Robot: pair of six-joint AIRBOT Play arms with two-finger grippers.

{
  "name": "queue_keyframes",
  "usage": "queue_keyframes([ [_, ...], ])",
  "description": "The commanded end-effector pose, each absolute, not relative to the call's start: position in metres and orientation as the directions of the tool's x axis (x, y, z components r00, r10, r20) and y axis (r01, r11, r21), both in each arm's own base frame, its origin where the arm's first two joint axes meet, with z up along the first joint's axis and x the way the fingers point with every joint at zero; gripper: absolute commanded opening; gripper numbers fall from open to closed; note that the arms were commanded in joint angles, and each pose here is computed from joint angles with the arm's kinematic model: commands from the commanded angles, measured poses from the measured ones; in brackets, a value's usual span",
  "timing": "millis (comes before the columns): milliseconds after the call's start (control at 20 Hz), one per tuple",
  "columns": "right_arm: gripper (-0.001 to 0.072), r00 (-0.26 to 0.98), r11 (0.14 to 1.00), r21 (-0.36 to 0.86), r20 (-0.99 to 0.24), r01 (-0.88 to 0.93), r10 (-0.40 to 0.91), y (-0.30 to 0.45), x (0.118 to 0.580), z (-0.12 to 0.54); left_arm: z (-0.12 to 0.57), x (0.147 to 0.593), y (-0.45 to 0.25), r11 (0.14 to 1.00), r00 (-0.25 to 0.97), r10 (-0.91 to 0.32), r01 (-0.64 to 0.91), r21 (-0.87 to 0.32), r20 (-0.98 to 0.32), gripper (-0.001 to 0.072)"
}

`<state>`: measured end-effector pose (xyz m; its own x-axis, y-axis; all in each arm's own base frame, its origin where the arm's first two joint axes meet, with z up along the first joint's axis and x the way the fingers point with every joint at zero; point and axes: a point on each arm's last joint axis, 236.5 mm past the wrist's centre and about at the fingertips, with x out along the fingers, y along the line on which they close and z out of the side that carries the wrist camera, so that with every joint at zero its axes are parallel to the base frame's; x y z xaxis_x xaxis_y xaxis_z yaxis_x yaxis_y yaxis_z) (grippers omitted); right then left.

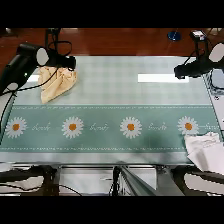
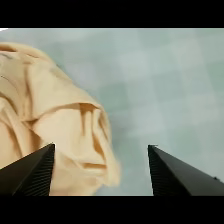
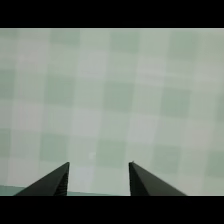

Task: Fold the shirts.

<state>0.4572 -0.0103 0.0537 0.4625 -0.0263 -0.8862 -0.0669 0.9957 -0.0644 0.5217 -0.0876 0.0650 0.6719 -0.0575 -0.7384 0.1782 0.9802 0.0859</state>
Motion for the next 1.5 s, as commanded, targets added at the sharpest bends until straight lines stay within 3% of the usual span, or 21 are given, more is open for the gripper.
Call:
queue_keyframes([
  [0,0.0442,0.473,0.995,-0.078,-0.880,-0.069,-0.037,-0.012,0.460,0.055,0.071,0.540,-0.043,0.989,0.716,0.005,0.101,0.110,-0.698,0.0720],
  [600,0.0441,0.448,0.995,-0.071,-0.894,-0.069,-0.033,-0.011,0.454,0.052,-0.041,0.545,-0.007,0.991,0.559,0.063,0.061,0.117,-0.826,0.0720],
  [1200,0.0441,0.412,0.996,-0.061,-0.911,-0.070,-0.027,-0.010,0.445,0.048,-0.048,0.554,0.020,0.991,0.578,0.093,0.020,0.129,-0.810,0.0710],
  [1350,0.0441,0.409,0.996,-0.060,-0.912,-0.070,-0.026,-0.010,0.445,0.048,-0.063,0.551,0.019,0.992,0.551,0.092,0.024,0.126,-0.829,0.0411],
  [1450,0.0441,0.403,0.996,-0.060,-0.915,-0.070,-0.026,-0.010,0.443,0.047,-0.077,0.548,0.017,0.992,0.526,0.088,0.028,0.121,-0.846,0.0368],
])
